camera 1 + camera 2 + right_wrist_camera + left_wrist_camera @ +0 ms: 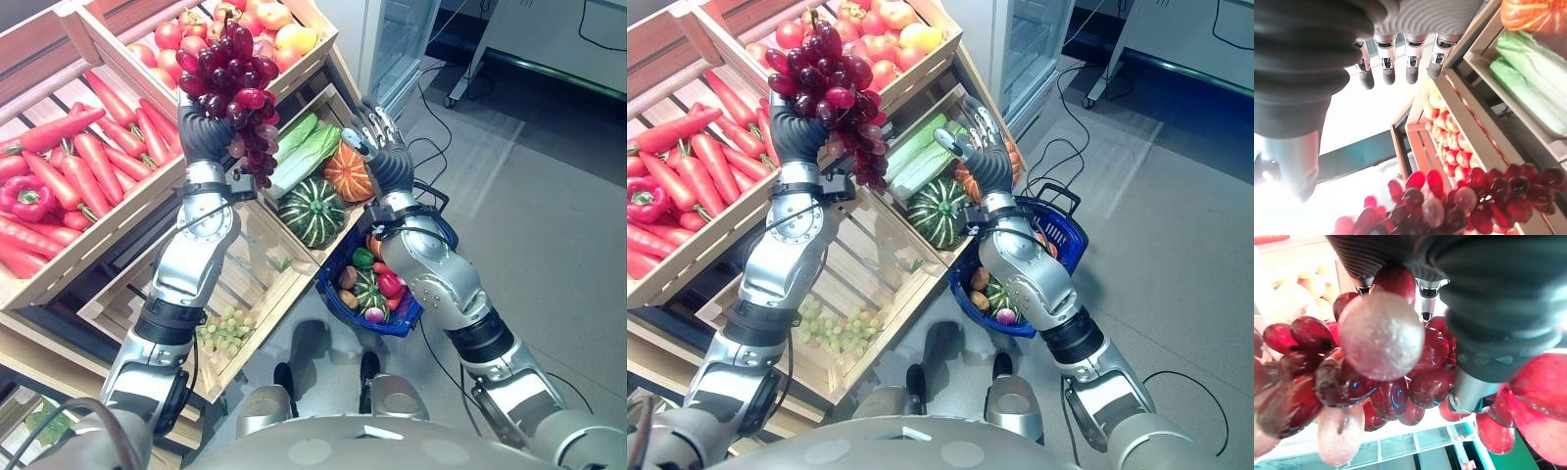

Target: Pick up fruits and vegetables into the basket

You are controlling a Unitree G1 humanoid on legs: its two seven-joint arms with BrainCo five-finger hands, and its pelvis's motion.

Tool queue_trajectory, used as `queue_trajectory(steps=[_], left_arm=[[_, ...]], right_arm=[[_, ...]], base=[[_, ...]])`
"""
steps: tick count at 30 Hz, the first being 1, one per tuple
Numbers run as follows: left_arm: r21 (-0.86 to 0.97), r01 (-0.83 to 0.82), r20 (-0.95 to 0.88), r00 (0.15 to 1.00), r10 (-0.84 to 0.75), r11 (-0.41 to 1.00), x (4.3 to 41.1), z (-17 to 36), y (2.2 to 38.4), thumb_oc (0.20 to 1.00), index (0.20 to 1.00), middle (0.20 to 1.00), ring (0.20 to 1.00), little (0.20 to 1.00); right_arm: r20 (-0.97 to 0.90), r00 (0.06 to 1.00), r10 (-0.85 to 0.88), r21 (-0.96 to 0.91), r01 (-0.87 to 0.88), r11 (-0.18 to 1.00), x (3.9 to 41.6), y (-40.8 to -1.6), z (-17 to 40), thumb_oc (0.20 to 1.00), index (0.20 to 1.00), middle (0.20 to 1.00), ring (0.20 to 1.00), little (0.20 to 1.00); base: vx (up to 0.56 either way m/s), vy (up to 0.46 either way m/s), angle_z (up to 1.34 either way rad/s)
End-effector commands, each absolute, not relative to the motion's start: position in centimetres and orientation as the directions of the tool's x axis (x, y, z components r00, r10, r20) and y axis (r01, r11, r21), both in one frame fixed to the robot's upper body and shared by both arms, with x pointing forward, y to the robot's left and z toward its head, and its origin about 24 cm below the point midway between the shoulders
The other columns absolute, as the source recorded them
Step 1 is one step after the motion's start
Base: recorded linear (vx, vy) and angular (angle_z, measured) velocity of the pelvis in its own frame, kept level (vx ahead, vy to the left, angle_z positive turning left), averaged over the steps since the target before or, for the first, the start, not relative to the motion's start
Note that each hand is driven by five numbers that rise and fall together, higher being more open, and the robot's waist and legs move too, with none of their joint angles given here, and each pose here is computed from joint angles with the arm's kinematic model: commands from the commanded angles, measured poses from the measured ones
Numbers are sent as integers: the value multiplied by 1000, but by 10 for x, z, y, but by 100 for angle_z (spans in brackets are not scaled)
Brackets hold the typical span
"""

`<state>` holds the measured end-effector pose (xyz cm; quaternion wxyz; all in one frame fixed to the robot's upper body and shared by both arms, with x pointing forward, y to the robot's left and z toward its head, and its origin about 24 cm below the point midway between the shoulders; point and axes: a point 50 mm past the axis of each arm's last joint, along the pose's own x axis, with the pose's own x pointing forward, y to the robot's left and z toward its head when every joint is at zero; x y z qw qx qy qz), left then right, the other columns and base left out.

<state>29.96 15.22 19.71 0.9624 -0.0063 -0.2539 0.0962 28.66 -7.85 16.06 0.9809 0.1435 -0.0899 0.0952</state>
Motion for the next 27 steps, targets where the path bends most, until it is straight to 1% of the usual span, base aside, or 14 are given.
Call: queue_trajectory(steps=[1, 4, 7, 8, 13, 18, 22, 25, 27], left_arm=[[-61, -121, 760, 638, 125, 991, 277, 259, 149, 200, 200, 200, 200, 200], [-13, -79, 763, 644, 61, 997, 278, 262, 143, 200, 200, 200, 200, 200], [31, -41, 757, 654, 3, 999, 279, 262, 139, 200, 200, 200, 200, 200], [71, -17, 747, 663, -42, 997, 281, 261, 134, 200, 200, 200, 200, 200], [113, 54, 713, 691, -119, 992, 284, 255, 128, 200, 200, 200, 200, 200], [149, 150, 701, 682, -211, 977, 282, 252, 120, 200, 200, 200, 200, 200], [125, 227, 691, 679, -249, 966, 281, 252, 115, 200, 200, 200, 200, 200], [101, 248, 710, 661, -245, 963, 279, 253, 115, 200, 200, 200, 200, 200], [64, 271, 709, 665, -235, 960, 278, 251, 116, 200, 200, 200, 200, 200]], right_arm=[[232, 930, 286, 284, -346, 894, 280, -57, 176, 1000, 1000, 1000, 1000, 1000], [172, 910, 376, 261, -410, 874, 281, -46, 166, 1000, 1000, 1000, 1000, 1000], [148, 891, 430, 251, -455, 855, 281, -39, 161, 1000, 1000, 1000, 1000, 1000], [135, 872, 471, 263, -490, 831, 281, -33, 158, 1000, 1000, 1000, 1000, 1000], [120, 830, 544, 263, -555, 789, 279, -26, 154, 1000, 1000, 1000, 1000, 1000], [139, 799, 585, 243, -601, 762, 277, -22, 153, 1000, 1000, 1000, 1000, 1000], [161, 767, 621, 253, -640, 725, 274, -18, 155, 1000, 1000, 1000, 1000, 1000], [200, 744, 637, 277, -667, 692, 272, -17, 159, 1000, 1000, 1000, 1000, 1000], [221, 737, 639, 295, -675, 677, 270, -18, 161, 1000, 1000, 1000, 1000, 1000]], base=[[0, 0, 0], [0, 0, 0], [11, -13, 1], [34, -35, 4], [12, -11, 2], [12, -8, 5], [8, -2, 0], [0, 0, 0], [0, 0, 0]])
